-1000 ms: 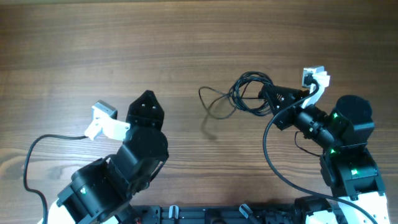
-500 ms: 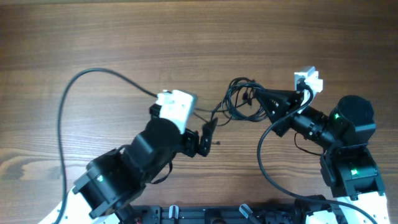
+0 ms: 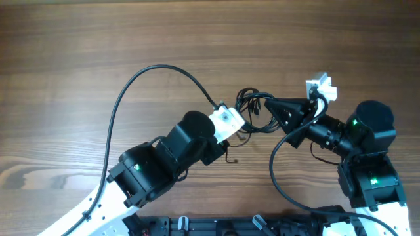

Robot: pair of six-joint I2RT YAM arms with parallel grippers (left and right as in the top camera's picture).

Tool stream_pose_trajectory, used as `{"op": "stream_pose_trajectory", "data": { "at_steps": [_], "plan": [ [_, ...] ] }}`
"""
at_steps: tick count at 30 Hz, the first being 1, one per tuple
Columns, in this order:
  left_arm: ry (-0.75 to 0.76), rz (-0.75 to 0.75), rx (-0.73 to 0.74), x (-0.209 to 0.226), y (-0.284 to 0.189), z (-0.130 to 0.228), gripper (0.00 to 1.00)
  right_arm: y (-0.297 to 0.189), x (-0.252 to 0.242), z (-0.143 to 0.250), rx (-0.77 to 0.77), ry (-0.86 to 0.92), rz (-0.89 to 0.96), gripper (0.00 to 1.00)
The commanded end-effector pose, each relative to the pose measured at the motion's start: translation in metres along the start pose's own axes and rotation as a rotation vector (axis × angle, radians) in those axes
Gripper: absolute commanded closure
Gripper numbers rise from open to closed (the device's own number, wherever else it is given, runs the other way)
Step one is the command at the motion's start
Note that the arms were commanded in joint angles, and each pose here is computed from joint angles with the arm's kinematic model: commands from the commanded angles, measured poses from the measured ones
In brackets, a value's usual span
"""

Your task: Untangle cables

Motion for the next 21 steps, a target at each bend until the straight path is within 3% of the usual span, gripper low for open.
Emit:
{"op": "stream_pose_trajectory", "data": {
  "at_steps": [1, 4, 11, 18, 20, 21],
  "plan": [
    [-0.002, -0.081, -0.055, 0.011, -0.014, -0.01, 0.96, -0.002, -0.011, 0.001, -0.011, 0.03, 0.106, 0.96],
    [-0.125, -0.163, -0.158, 0.023, -0.031, -0.022, 0.96, -0.002, -0.017, 0.006, 0.002, 0.054, 0.161, 0.96],
    [-0.775, -0.452, -0.464, 0.067, -0.089, -0.032, 0.96, -0.003, -0.021, 0.005, -0.006, 0.054, 0.199, 0.96],
    [-1.019, -0.54, -0.42, 0.07, -0.089, -0.007, 0.95, -0.003, -0.021, 0.004, -0.01, 0.053, 0.197, 0.96],
    [-1.043, -0.532, -0.415, 0.069, -0.086, -0.006, 0.48, -0.003, -0.021, 0.003, -0.017, 0.048, 0.194, 0.96],
    [-1.041, -0.52, -0.408, 0.068, -0.084, -0.007, 0.11, -0.003, -0.02, 0.002, -0.024, 0.042, 0.191, 0.96]
  ]
}}
Point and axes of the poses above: each gripper's point midway between its finger pads, its own y axis out along the fingers, its own x axis along the line the jaws close on, z = x × y, the point moved 7 cm from there along -y, back along the fingers, and after that the axes turned 5 degrees about y, right-handed, at the moved point
